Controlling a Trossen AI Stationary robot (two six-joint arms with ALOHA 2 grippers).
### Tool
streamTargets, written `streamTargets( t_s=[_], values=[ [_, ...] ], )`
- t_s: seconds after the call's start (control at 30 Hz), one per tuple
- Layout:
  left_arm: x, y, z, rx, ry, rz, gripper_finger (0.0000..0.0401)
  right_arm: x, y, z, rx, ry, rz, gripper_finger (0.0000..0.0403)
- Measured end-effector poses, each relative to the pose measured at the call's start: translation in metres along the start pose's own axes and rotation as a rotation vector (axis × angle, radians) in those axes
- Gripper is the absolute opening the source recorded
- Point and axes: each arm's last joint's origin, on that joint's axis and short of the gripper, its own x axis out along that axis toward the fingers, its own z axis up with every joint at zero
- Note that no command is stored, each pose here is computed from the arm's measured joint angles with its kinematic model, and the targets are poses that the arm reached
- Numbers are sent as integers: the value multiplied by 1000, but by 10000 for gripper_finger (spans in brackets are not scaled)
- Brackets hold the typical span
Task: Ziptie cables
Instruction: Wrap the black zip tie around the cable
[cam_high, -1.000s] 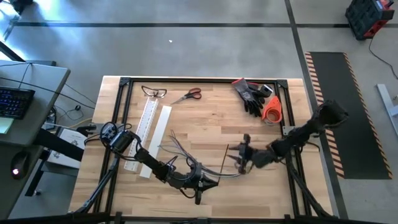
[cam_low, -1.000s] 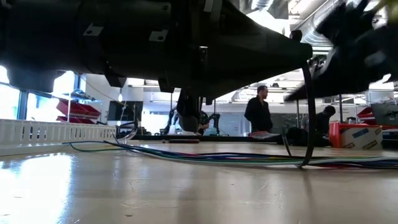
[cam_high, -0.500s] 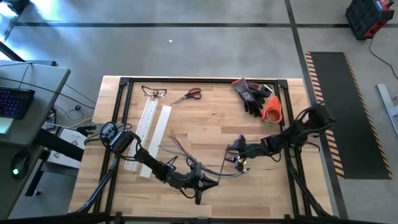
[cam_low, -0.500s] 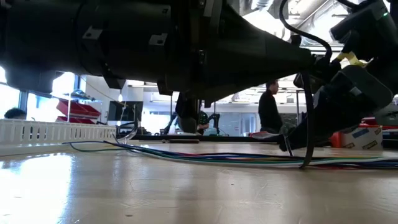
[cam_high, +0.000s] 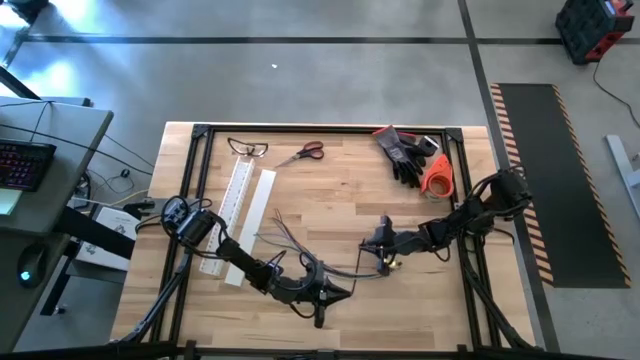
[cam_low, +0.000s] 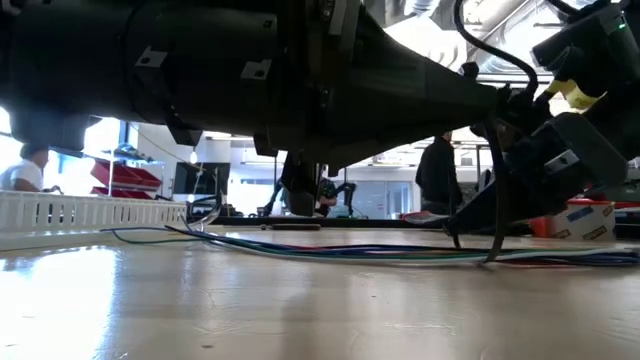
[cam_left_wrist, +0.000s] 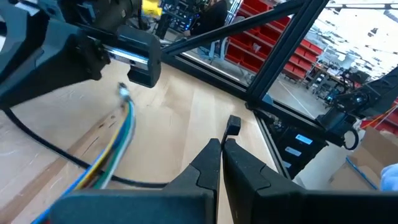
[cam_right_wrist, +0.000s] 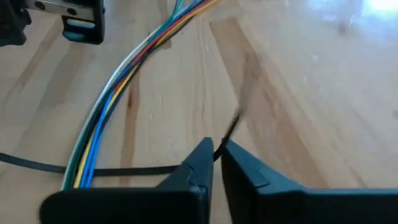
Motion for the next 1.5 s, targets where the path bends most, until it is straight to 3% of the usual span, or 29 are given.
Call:
streamTargets(
  t_s=[0.13, 0.27, 0.4, 0.57, 0.9, 1.5],
  values=[
    [0, 0, 0, -5, -12, 17, 0, 1, 12, 5, -93, -41, -9, 6],
    [0, 0, 1, -8, -19, 15, 0, 3, 39, 12, -289, -63, -15, 1],
    [0, 0, 2, -11, -30, 24, 0, 4, 69, 19, -517, -51, -114, 0],
    [0, 0, 3, -16, -37, 19, 0, 2, 96, 30, -698, -4, -280, 0],
    [2, 0, 6, -45, -34, -40, 0, 19, 127, 29, -1078, 92, -347, 0],
    [2, 2, 1, -86, 42, -69, 0, 22, 144, 24, -1183, 74, -373, 0]
  ],
)
